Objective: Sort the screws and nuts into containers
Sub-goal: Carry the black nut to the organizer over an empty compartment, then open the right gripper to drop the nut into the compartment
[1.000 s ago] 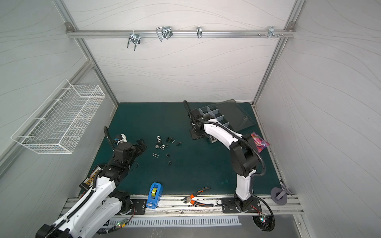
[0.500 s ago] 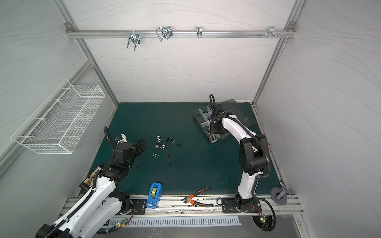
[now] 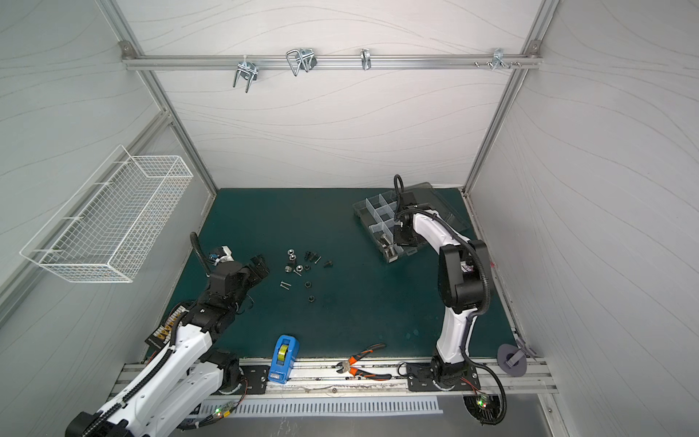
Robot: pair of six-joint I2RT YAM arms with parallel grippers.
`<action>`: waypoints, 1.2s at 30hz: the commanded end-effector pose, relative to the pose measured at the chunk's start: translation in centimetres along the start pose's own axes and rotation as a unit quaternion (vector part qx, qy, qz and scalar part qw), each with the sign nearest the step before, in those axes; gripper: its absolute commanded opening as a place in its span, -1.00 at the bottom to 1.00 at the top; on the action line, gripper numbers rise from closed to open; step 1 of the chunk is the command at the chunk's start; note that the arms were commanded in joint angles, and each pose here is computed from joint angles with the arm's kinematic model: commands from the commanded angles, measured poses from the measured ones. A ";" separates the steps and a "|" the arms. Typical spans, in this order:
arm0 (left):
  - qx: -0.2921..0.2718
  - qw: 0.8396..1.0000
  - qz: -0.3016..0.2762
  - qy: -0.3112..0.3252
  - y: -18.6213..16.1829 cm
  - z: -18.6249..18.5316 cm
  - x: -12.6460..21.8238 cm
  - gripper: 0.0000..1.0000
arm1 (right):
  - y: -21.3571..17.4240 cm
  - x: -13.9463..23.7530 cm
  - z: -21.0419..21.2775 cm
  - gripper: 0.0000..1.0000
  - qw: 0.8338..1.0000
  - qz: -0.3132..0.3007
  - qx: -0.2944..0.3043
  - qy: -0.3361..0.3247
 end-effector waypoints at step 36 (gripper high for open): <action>0.017 0.999 -0.027 -0.018 1.8 -0.9 0.7 0.99 | -0.1 2.8 -0.7 -0.31 0.999 -0.023 -0.018 0.021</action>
Point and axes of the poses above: each gripper's point midway between its finger pads, its own x axis back along the fingers, its own z axis along the line the jaws close on, y = z × x, the point moved 3 cm from there along x, back along the fingers, and after that the axes turned 6 degrees about -x, right-handed, at the moved point
